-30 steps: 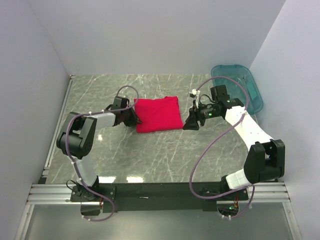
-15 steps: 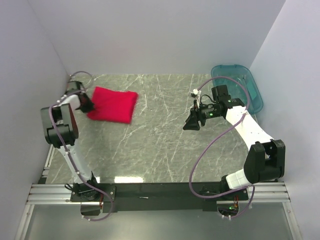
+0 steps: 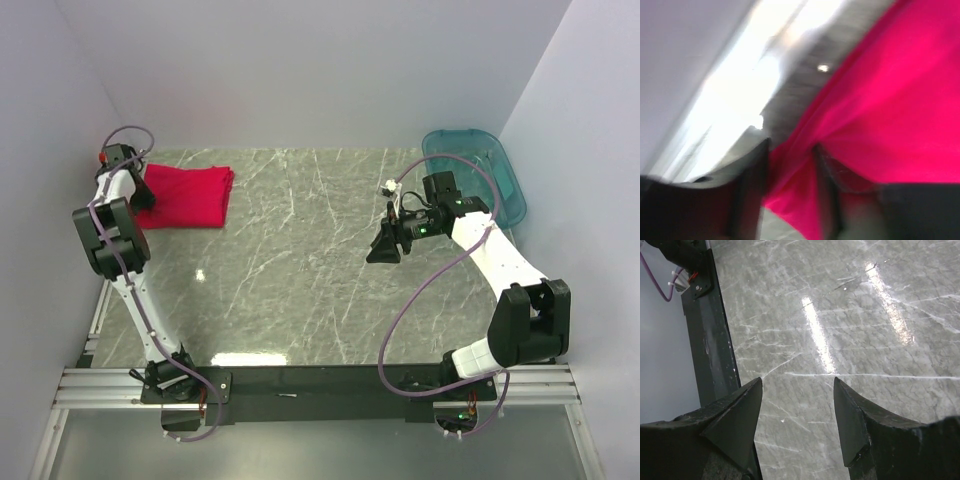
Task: Fold and stack the t-shirts
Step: Neatly place the folded tshirt to the corner
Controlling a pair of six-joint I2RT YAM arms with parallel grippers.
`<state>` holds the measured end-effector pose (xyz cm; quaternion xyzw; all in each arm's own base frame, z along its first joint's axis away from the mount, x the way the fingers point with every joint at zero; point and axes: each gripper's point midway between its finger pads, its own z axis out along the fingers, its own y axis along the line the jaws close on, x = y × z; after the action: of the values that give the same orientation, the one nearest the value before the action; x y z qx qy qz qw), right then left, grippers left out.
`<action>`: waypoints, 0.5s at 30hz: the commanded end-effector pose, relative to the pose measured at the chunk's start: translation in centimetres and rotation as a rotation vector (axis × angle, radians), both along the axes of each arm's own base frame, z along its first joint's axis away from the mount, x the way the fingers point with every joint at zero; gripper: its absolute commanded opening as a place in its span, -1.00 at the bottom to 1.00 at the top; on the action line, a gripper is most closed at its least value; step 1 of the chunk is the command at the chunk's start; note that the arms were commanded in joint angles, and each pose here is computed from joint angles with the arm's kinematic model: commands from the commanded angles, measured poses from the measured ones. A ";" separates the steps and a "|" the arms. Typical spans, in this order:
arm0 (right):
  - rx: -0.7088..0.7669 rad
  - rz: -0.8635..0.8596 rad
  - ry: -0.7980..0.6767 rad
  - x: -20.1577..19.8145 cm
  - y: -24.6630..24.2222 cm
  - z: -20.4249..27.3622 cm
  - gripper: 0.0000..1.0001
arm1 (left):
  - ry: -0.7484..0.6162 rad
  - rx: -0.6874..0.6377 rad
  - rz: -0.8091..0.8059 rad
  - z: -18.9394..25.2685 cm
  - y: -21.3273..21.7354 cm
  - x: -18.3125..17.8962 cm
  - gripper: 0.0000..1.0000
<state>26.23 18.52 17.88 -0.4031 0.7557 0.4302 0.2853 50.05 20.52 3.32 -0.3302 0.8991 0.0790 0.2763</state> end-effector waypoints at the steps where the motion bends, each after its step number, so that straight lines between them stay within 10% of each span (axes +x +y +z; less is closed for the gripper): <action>1: 0.021 0.006 -0.054 0.2 0.0 1.5 0.32 | 0.094 0.191 0.181 2.0 4.7 -3.4 0.02; 6: -0.012 -0.013 -0.061 0.6 -0.4 0.9 0.33 | -0.091 0.277 0.331 8.2 5.0 -6.0 0.53; 10: -0.063 -0.045 -0.102 1.2 -1.1 0.5 0.35 | -0.302 0.191 0.333 12.8 2.7 -6.2 0.55; 15: -0.197 -0.155 -0.234 2.5 -3.4 0.6 0.39 | -0.575 0.017 -0.013 18.8 -6.8 -6.7 0.68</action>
<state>27.49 16.89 16.91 -0.4082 0.7835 0.3569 0.3034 41.36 19.30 16.49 -0.4095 0.8000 0.1058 0.4255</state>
